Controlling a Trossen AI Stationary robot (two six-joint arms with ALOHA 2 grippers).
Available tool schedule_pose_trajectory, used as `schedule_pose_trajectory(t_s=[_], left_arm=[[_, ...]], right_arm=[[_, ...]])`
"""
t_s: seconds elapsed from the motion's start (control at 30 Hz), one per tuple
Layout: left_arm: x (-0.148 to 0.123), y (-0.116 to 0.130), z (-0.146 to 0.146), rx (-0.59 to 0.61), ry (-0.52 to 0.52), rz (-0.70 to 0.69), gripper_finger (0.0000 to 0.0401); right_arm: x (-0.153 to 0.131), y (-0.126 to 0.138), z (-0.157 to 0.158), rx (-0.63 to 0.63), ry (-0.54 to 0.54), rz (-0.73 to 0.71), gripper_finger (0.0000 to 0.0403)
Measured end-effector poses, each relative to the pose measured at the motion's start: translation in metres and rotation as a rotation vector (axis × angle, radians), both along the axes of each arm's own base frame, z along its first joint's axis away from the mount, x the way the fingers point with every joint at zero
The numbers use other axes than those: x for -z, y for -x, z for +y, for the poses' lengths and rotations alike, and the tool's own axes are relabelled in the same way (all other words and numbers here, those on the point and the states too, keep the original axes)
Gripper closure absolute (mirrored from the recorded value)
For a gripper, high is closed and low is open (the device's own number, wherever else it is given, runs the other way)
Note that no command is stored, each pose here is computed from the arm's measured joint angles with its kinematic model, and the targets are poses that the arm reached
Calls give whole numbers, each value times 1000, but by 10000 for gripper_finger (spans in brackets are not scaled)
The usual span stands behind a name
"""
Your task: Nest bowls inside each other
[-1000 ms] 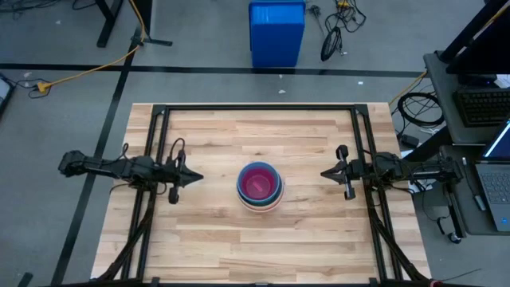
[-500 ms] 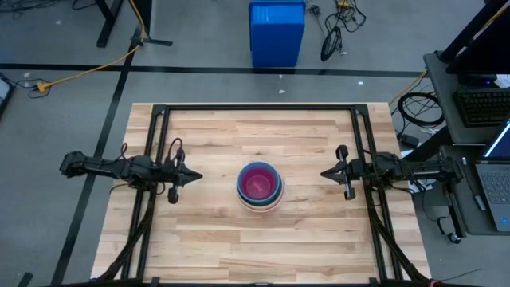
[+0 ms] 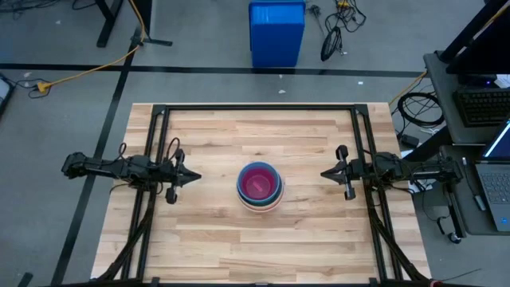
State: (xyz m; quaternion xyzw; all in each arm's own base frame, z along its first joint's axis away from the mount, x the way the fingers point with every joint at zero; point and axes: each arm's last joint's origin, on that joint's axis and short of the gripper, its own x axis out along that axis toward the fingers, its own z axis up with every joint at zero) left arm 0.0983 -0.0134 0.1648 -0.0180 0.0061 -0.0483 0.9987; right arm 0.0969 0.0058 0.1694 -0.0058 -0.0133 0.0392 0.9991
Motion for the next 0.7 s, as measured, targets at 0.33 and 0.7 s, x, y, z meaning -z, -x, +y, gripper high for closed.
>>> schedule_pose_trajectory(t_s=[0.33,0.7], left_arm=[[-1,0,2,-49,-20,-7,401],[0,-1,5,-64,9,-3,401]], right_arm=[[0,0,0,0,0,0,403],[0,0,0,0,0,-1,403]])
